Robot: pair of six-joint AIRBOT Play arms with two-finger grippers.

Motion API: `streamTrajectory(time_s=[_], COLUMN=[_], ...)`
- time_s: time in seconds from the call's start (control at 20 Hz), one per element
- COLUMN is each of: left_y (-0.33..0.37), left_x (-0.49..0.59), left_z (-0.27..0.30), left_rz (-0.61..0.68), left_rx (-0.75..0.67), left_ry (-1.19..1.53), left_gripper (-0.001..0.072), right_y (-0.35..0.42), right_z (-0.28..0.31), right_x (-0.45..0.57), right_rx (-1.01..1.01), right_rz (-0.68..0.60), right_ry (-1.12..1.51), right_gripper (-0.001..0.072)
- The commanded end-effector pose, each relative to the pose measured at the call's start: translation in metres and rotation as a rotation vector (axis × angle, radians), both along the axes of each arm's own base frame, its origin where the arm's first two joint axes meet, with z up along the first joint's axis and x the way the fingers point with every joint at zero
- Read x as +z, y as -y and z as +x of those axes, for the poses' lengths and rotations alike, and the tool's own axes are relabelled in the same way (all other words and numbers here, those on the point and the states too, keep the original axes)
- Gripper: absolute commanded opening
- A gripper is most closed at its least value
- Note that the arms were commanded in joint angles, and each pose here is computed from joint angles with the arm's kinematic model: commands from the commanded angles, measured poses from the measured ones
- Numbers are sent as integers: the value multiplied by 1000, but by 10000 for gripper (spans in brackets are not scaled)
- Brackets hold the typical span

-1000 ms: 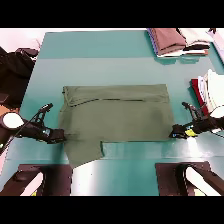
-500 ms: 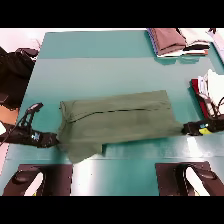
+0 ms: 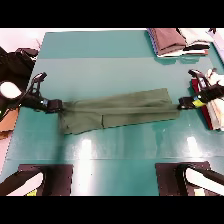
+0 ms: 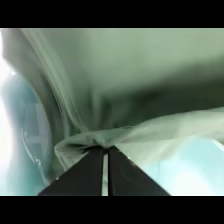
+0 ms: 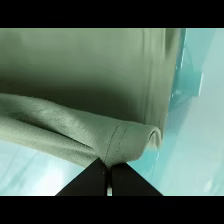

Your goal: Fold the shirts.

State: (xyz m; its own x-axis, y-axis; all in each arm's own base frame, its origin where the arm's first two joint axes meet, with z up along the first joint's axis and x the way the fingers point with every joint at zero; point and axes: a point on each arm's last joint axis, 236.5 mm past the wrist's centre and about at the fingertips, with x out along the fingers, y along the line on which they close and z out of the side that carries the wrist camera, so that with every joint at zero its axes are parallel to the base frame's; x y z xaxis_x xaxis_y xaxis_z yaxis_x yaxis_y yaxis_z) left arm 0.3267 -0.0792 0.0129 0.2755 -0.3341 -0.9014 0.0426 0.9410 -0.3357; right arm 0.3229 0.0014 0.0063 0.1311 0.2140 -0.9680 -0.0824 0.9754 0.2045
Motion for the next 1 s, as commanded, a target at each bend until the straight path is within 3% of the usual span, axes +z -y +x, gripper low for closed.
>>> streamTrajectory(time_s=[0.0, 0.15, 0.2, 0.25, 0.3, 0.35, 0.4, 0.45, 0.6, 0.7, 0.95], left_y=[-3, 3, 2, 2, 2, 3, 4, 5, 16, 25, 72], left_x=[-23, -23, -19, -14, -6, 2, 10, 17, 29, 34, 38], left_z=[44, 61, 67, 71, 75, 77, 80, 81, 79, 83, 89], left_rz=[5, -41, -42, -41, -44, -50, -55, -58, -107, -153, -181], left_rx=[29, 74, 84, 85, 86, 89, 86, 78, 71, 79, 37], left_ry=[19, 62, 83, 100, 114, 118, 125, 128, 119, 129, 187], left_gripper=[28, 30, 32, 198, 437, 498, 498, 499, 492, 22, 28], right_y=[-16, -30, -34, -34, -36, -36, -29, -18, 18, 41, 36], right_z=[51, 80, 94, 107, 118, 123, 123, 120, 93, 73, 44], right_x=[-11, -12, -8, -2, 7, 15, 20, 20, -1, -26, -78], right_rx=[33, 21, 0, -25, -26, -25, -32, -48, -122, -180, -256], right_rz=[2, 77, 122, 162, 212, 257, 278, 284, 309, 326, 544], right_ry=[21, 30, 59, 88, 118, 139, 147, 139, 46, -1, -121], right_gripper=[16, 30, 233, 404, 416, 417, 420, 485, 516, 516, 513])
